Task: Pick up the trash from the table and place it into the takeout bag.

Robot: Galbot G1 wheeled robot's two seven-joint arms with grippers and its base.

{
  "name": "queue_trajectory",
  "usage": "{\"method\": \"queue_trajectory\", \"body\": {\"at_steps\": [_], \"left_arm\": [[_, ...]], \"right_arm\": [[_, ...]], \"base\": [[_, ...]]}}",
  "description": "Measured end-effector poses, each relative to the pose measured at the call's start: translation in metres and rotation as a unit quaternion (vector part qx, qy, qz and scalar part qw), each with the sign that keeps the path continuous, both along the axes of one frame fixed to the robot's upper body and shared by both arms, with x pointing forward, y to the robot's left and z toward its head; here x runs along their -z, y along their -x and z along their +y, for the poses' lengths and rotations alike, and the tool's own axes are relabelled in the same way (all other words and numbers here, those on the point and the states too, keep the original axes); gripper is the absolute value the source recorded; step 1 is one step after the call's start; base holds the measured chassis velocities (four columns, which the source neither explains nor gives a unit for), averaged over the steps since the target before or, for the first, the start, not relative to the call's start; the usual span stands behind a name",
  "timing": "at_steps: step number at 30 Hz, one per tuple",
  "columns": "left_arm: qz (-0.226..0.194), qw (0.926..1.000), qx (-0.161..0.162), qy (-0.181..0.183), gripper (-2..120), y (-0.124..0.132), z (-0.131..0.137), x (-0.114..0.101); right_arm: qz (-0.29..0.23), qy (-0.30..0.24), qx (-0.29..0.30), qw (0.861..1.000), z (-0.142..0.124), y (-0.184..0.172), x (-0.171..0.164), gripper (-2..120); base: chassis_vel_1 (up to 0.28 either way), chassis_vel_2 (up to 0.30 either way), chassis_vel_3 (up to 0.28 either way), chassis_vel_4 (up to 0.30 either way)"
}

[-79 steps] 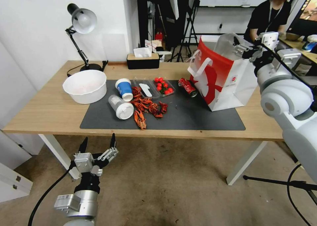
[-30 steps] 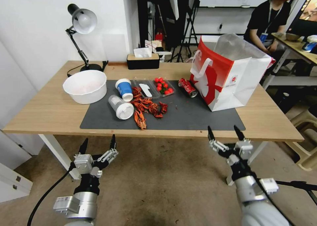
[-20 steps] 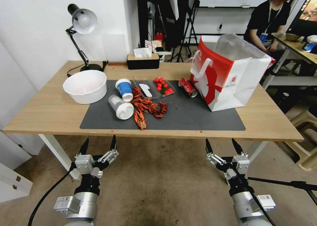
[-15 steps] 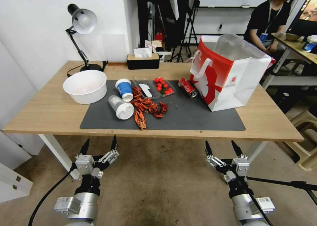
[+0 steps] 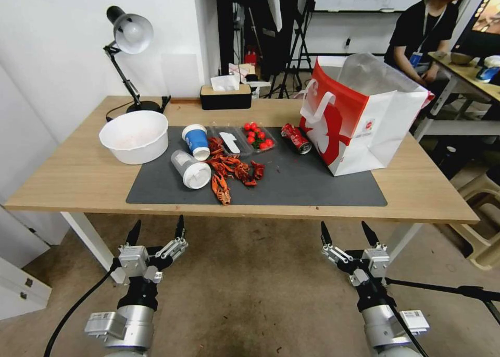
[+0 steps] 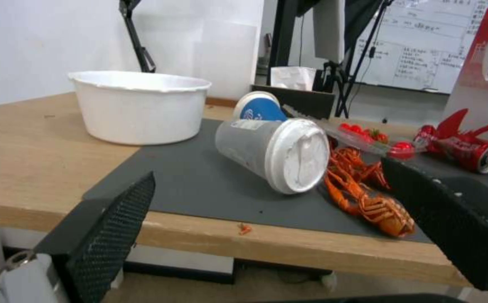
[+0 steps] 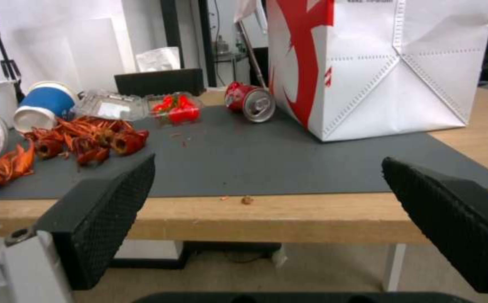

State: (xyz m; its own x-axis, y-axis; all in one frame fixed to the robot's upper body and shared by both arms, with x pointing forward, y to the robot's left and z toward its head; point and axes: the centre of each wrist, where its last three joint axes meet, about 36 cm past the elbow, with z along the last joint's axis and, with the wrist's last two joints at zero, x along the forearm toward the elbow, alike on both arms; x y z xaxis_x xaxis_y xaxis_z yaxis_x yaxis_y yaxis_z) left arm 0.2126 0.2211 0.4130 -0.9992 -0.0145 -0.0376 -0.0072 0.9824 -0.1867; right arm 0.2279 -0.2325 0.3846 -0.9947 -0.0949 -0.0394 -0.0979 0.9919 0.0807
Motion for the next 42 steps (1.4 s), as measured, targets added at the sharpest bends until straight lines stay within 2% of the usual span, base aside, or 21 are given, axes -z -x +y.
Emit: {"method": "queue_trajectory", "body": {"at_steps": [6, 17, 30, 42], "left_arm": [[0.0, 1.0, 0.0, 0.0, 100, 0.0, 0.0, 0.0], [-0.006, 1.0, 0.007, -0.001, 100, -0.004, -0.001, -0.002], [-0.004, 0.9999, 0.012, -0.003, 100, -0.005, 0.0, -0.002], [-0.009, 0.9999, 0.004, -0.009, 100, -0.002, -0.001, -0.006]], "right_arm": [[-0.003, 0.002, -0.011, 1.0, 0.004, -0.01, -0.007, 100], [-0.022, -0.012, -0.02, 0.999, 0.017, -0.052, -0.046, 100], [-0.013, -0.028, -0.027, 0.999, 0.026, -0.075, -0.066, 100], [0.01, -0.004, -0.048, 0.999, 0.043, -0.132, -0.1, 100]], "base": [[0.0, 0.0, 0.0, 0.0], [0.0, 0.0, 0.0, 0.0], [0.0, 0.0, 0.0, 0.0], [0.0, 0.0, 0.0, 0.0]]}}
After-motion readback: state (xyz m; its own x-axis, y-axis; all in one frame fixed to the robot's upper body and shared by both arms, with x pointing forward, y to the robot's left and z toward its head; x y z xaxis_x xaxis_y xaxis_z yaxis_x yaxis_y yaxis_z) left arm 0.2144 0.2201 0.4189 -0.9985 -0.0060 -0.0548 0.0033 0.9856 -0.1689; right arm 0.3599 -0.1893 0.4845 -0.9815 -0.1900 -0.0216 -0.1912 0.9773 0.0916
